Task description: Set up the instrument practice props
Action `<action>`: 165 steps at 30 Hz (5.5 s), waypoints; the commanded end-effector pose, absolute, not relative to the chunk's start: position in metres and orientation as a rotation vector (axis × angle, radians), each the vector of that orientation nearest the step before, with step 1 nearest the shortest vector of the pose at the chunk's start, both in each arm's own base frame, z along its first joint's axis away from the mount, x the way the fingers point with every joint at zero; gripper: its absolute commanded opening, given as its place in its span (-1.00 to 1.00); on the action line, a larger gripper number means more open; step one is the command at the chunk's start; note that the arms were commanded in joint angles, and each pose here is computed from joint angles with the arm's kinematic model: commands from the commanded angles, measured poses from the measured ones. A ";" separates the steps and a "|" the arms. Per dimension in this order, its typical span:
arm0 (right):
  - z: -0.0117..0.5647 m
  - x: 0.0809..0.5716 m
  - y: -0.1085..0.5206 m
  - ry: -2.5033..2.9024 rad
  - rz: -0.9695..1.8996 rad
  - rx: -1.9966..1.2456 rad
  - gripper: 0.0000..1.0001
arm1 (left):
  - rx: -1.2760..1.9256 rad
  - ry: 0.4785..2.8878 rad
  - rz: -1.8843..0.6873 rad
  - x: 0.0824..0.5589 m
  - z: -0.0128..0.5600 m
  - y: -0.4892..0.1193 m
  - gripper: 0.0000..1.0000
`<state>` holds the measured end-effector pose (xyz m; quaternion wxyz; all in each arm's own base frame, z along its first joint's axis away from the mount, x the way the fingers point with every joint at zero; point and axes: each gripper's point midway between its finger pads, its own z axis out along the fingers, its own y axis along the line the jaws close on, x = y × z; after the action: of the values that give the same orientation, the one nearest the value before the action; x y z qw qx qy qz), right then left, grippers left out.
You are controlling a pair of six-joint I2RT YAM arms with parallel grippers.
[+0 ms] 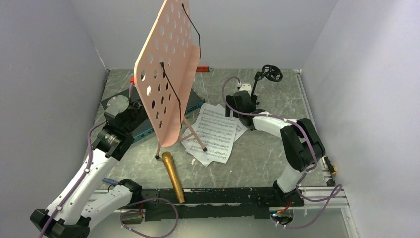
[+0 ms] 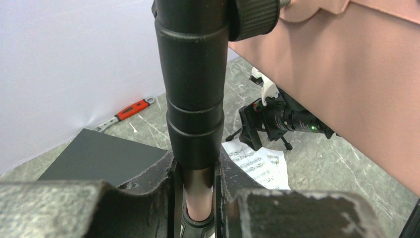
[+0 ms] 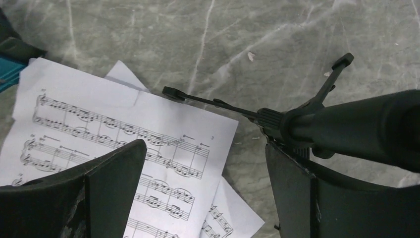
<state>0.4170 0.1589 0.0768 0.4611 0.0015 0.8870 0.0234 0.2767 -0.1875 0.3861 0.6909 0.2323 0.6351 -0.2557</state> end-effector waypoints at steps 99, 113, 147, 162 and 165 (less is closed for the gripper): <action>0.144 0.330 0.047 2.205 0.092 0.284 -1.00 | 0.476 1.112 -0.635 0.234 0.466 -0.175 -0.95; 0.172 0.322 0.036 2.160 0.089 0.324 0.79 | 0.481 1.114 -0.658 0.231 0.464 -0.178 -0.95; 0.260 0.225 0.385 1.570 1.119 -0.970 0.79 | 0.476 1.162 -0.749 0.230 0.448 -0.187 -0.95; 0.241 0.247 0.406 1.616 1.022 -0.969 -0.84 | 0.481 1.131 -0.777 0.230 0.455 -0.192 -0.95; 0.235 0.251 0.397 1.636 0.956 -0.946 -1.00 | 0.483 1.107 -0.777 0.231 0.459 -0.193 -0.95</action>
<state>0.2220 0.4124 0.2195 0.4415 -0.4380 0.6542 0.4303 0.2567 -0.1903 0.3850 0.6916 0.2265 0.6153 -0.3030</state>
